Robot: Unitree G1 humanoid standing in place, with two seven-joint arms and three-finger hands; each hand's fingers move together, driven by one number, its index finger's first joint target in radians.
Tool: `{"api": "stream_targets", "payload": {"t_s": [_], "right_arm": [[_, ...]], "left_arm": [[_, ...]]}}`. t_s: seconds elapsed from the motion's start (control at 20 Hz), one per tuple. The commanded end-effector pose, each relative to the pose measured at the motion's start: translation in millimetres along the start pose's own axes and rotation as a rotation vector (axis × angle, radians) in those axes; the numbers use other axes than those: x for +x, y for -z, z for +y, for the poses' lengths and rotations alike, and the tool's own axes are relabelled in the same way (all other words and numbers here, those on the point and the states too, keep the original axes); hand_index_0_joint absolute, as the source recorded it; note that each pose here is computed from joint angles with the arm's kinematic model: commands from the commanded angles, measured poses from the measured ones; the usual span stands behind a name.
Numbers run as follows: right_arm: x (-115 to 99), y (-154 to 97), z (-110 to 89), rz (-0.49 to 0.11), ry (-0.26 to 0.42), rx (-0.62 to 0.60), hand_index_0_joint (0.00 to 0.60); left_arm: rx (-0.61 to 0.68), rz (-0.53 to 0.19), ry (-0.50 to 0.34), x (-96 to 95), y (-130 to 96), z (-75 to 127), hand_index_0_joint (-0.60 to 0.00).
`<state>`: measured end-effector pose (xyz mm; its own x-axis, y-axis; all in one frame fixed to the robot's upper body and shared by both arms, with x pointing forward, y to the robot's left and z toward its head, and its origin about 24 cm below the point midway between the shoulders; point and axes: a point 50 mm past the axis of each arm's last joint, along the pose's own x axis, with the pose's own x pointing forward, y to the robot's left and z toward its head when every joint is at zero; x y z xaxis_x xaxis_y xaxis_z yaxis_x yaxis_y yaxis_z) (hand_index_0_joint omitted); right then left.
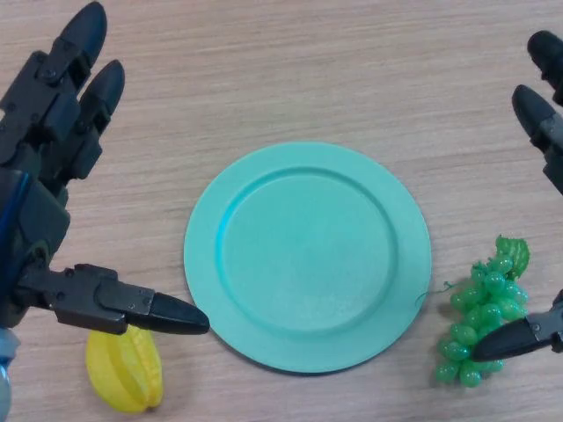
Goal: Pick up the green grapes and place it on the plate
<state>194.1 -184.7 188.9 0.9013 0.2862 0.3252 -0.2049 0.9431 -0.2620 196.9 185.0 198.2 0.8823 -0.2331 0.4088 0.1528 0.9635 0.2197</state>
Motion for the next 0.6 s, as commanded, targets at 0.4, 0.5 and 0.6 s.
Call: {"api": "stream_targets", "payload": {"t_s": [0.4, 0.5, 0.6], "right_arm": [[-1, -25, -11.8, -0.211, 0.035, -0.087, 0.0], [0, -20, -13.6, -0.207, 0.037, -0.098, 0.0], [5, -10, -18.5, -0.201, 0.039, -0.11, 0.0]], "left_arm": [[0.084, -0.214, -0.008, 1.9, -30, 4, 0.0], [0.088, -0.207, -0.007, 2.8, -26, 5, 0.0], [0.093, -0.198, -0.004, 3.9, -21, 6, 0.0]]}}
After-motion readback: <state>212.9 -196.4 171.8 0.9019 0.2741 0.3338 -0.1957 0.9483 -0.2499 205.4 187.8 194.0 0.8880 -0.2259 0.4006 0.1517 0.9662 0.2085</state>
